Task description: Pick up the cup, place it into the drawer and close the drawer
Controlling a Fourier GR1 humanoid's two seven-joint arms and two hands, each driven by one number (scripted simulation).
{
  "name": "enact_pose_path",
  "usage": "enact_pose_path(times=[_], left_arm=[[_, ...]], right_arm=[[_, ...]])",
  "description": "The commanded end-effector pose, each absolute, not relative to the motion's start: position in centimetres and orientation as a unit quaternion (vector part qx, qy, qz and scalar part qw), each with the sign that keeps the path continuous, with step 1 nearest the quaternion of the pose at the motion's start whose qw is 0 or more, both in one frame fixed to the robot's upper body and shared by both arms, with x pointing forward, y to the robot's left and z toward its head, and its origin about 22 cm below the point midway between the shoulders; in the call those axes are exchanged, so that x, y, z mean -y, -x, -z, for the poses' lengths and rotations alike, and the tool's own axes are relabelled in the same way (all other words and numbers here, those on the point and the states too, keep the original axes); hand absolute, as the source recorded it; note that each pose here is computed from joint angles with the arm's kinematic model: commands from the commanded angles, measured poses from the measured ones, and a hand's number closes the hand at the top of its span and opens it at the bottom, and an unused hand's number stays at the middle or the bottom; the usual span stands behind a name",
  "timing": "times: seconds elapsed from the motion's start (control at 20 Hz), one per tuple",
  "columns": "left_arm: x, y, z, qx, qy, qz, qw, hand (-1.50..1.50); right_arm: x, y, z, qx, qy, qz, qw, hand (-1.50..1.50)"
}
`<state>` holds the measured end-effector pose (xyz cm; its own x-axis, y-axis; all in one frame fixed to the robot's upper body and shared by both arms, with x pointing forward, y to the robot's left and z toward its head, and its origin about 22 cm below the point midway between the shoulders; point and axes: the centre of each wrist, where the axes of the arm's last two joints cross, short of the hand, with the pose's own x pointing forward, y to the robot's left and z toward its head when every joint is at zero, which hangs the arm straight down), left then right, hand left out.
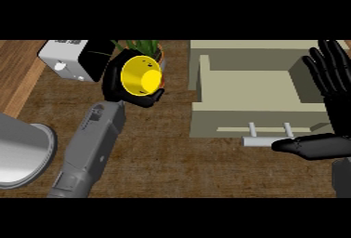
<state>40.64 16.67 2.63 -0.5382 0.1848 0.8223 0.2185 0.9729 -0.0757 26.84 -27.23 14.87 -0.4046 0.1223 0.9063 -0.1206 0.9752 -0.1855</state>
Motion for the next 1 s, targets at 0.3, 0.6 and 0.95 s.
enact_pose_path(times=[0.3,0.6,0.95], left_arm=[[-8.5,-42.8,-14.4,0.878,0.099,0.059,0.465,1.50],[-4.3,-43.6,-18.8,0.844,0.063,0.091,0.525,1.50],[-3.1,-44.4,-16.2,0.811,-0.008,0.120,0.573,1.50]], right_arm=[[27.7,-27.7,-13.9,0.841,0.003,-0.101,0.531,-1.50],[27.6,-28.0,-14.9,0.838,-0.004,-0.107,0.535,-1.50],[25.1,-28.8,-15.7,0.844,-0.022,-0.124,0.521,-1.50]])
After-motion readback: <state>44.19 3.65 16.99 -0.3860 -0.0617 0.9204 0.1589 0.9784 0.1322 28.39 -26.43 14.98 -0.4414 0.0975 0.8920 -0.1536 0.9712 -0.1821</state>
